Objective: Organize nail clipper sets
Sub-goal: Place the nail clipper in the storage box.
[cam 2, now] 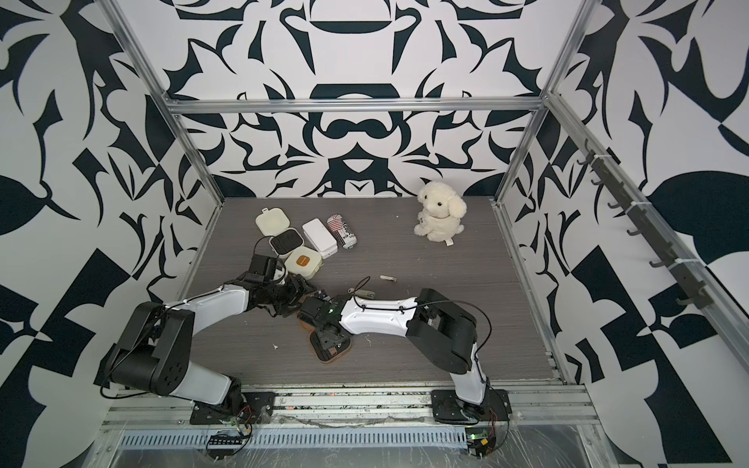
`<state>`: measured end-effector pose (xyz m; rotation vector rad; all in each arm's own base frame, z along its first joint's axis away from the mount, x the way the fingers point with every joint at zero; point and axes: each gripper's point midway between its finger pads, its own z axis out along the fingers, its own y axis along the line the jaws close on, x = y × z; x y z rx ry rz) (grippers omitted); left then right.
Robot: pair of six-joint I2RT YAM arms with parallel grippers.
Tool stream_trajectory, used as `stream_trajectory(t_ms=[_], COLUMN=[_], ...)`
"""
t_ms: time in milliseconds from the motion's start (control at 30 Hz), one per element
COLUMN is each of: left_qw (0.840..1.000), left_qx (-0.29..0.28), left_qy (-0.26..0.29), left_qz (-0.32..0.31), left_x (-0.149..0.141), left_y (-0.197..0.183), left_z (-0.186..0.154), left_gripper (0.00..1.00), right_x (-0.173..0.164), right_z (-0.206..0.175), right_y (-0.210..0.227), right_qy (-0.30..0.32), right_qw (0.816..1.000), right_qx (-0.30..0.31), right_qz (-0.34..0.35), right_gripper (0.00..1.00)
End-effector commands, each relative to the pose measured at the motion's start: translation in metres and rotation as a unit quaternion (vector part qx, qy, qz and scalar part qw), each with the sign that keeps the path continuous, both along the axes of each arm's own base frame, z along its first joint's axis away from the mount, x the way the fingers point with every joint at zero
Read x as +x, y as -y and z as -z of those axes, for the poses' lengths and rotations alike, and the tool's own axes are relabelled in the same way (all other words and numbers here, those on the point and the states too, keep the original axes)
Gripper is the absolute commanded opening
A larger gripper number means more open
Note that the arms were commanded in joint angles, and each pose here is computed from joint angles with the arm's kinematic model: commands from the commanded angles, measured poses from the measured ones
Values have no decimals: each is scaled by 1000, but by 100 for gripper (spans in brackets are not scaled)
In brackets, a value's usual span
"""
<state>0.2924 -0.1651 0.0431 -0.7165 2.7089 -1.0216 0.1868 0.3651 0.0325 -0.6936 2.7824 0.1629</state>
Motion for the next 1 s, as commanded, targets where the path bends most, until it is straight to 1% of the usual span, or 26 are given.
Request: stream_trajectory(t_ms=[0, 67, 233, 367, 700, 800, 967], left_qw=[999, 999, 999, 999, 999, 999, 999], left_qx=[31, 30, 30, 30, 29, 29, 30], left_qy=[-36, -35, -35, -35, -33, -33, -35], left_qz=[-7, -7, -7, -7, -7, -7, -6], left_x=[-14, -14, -14, -14, -13, -13, -12], left_y=[-12, -11, -11, -11, -11, -11, -11], left_z=[21, 21, 20, 20, 18, 17, 19], left_gripper=[79, 79, 79, 79, 79, 79, 78], right_x=[14, 15, 18, 22, 23, 23, 19], right_z=[-21, -22, -20, -20, -39, -43, -37], right_y=[-10, -10, -6, -2, -17, -17, -15], right_qy=[22, 22, 23, 25, 29, 31, 20], right_qw=[999, 999, 999, 999, 997, 997, 997], right_qx=[21, 21, 17, 18, 62, 69, 67], right_qz=[11, 13, 21, 33, 20, 20, 21], right_gripper=[41, 42, 43, 38, 38, 33, 17])
